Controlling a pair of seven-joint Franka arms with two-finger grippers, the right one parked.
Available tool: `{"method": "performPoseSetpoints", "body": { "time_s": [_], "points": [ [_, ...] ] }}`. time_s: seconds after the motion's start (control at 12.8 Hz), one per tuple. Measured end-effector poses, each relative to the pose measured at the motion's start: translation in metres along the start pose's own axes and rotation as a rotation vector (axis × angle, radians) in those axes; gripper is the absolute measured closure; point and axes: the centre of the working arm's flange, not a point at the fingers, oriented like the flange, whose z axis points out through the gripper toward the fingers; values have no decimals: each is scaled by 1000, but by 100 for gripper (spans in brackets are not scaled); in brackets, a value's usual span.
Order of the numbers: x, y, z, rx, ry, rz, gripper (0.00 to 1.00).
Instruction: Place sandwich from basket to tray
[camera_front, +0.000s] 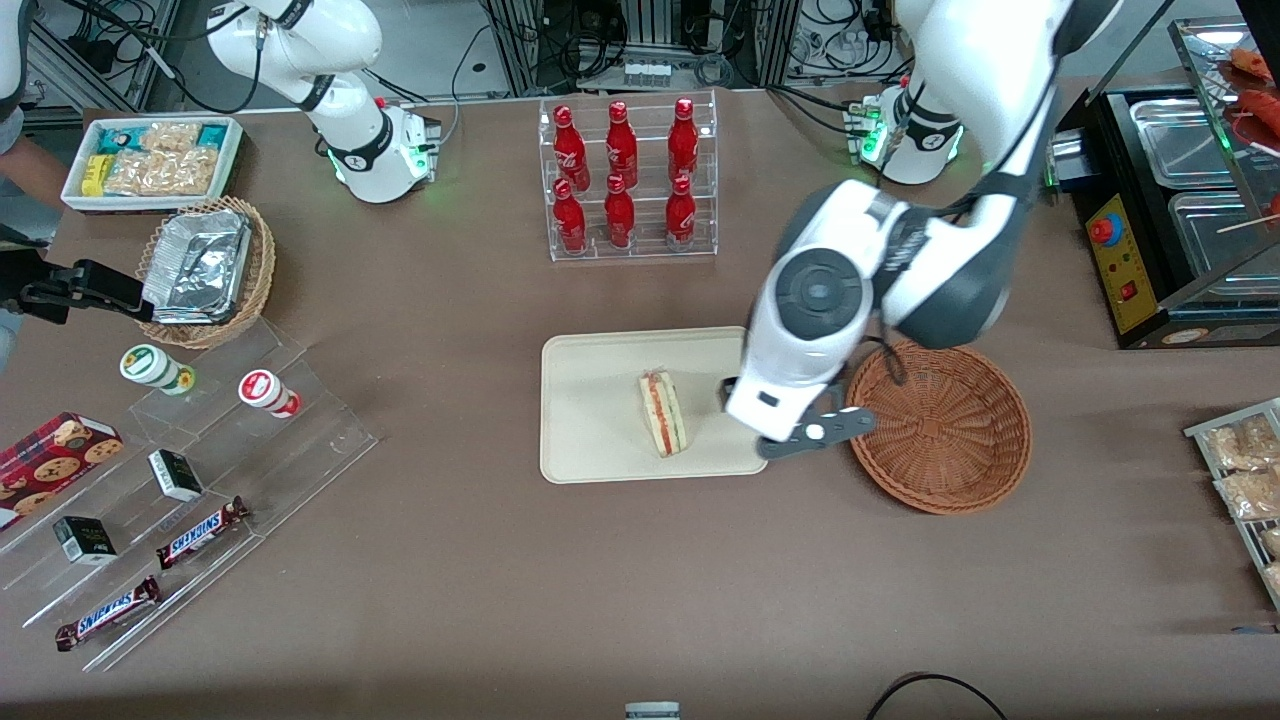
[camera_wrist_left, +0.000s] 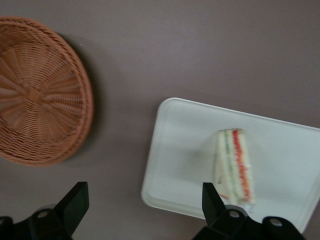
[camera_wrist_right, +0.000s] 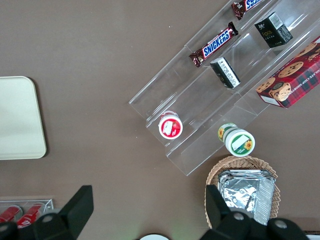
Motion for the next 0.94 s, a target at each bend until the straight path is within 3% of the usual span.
{"method": "performPoseSetpoints", "body": {
  "time_s": [0.47,0.94],
  "points": [
    [41,-137,-23,-32,-37,92,0],
    [36,-232,-56,-38,-94,198,0]
  ]
}}
